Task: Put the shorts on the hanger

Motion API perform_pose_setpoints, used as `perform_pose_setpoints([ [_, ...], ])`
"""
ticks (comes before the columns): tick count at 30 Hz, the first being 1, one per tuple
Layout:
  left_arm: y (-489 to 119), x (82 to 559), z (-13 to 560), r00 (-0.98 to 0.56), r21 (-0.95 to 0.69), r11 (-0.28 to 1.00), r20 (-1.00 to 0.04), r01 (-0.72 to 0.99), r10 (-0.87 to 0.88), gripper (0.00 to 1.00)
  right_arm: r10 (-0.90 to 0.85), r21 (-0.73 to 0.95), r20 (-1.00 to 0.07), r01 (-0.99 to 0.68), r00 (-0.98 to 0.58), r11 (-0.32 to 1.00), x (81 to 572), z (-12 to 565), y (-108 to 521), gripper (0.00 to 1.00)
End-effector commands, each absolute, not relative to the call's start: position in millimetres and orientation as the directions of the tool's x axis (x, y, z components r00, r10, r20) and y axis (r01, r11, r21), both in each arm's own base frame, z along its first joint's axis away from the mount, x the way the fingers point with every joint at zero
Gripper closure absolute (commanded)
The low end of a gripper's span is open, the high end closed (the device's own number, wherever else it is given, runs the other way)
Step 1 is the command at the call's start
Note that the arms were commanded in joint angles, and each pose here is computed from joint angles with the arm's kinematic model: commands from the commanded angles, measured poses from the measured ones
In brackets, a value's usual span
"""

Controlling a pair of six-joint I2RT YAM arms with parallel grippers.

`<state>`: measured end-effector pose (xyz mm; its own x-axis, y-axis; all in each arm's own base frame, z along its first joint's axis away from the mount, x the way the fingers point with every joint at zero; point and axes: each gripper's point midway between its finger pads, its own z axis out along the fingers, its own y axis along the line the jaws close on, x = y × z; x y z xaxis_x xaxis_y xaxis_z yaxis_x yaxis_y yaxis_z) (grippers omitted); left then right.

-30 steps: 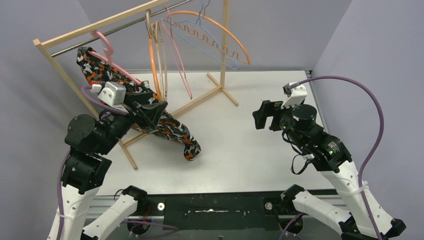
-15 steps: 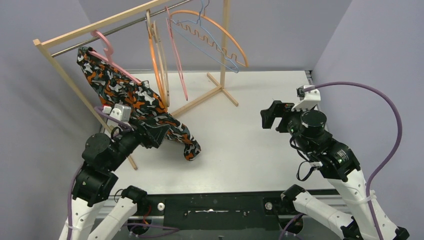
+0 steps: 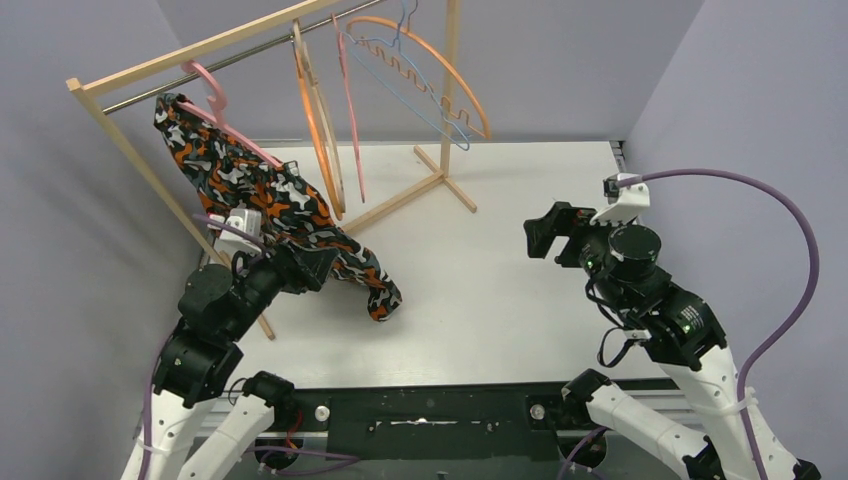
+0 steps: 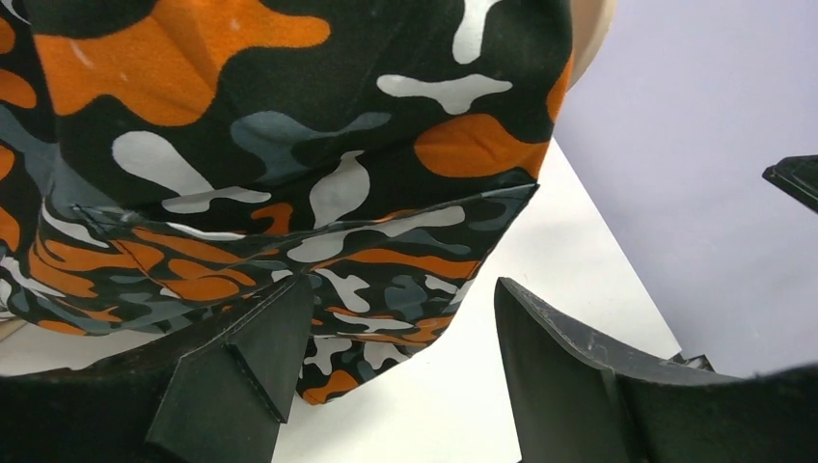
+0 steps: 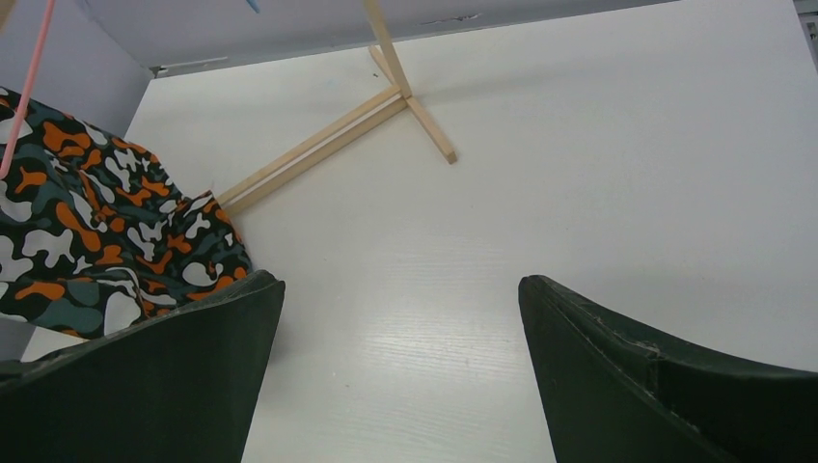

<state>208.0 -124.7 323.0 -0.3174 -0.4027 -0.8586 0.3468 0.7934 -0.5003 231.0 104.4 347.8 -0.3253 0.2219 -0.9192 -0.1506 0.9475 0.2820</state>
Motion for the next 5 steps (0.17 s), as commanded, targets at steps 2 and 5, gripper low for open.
perform_pose_setpoints([
  [2,-119.0,214.3,342.5,-0.243,-0.513,0.788,-0.858,0.341,-0.453,0.30,0.253,0.306,-0.922,-0.152,-0.295,0.940,234.0,355.7,105.8,0.02],
  [5,-117.2,214.5,343.8,-0.231,-0.502,0.796,-0.864,0.340,-0.446,0.26,0.251,0.306,-0.921,-0.154,-0.299,0.940,233.9,354.4,106.4,0.02],
])
